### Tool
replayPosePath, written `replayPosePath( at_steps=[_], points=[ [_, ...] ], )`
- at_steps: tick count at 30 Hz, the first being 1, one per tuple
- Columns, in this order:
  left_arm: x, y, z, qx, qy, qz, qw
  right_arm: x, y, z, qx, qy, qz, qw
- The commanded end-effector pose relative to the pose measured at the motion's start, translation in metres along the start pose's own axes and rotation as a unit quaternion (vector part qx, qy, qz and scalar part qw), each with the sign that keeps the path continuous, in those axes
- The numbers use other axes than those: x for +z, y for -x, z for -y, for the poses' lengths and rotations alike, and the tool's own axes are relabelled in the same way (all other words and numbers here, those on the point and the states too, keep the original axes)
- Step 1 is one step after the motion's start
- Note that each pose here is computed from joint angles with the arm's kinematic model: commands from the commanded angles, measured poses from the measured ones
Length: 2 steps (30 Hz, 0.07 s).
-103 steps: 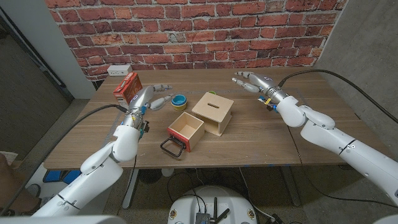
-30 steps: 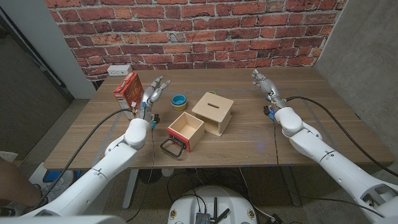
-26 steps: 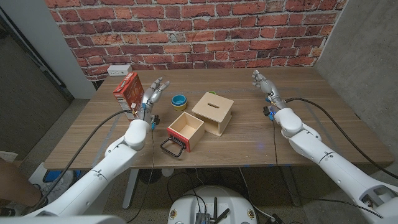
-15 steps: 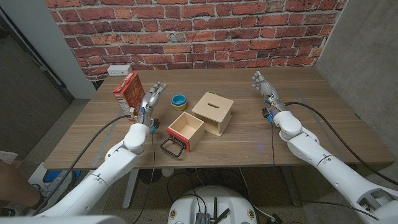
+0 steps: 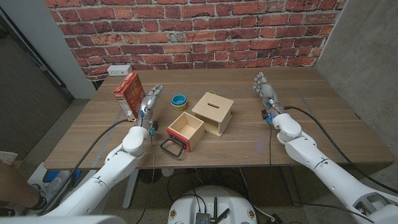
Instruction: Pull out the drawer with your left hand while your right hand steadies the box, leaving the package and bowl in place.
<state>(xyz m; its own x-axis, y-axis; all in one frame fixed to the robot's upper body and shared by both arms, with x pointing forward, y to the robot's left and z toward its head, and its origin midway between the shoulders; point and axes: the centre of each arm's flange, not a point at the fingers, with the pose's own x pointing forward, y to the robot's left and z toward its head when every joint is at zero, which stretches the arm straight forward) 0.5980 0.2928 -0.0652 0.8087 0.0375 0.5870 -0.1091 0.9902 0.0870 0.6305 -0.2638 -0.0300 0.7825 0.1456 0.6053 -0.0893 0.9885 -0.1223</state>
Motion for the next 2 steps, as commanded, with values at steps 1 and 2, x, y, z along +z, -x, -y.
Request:
replayPosePath(
  at_steps=[1,2],
  points=[
    [-0.0062,-0.0018,-0.0007,-0.007,0.032,0.005,0.999,-0.0134,0.0013,-0.0012,0.001,-0.075,-0.009,0.9971],
    [-0.0076,-0.001,-0.0009,-0.008,0.033,0.002,0.999,-0.016,0.0011,-0.0023,-0.001,-0.086,-0.01,0.9962]
  ],
)
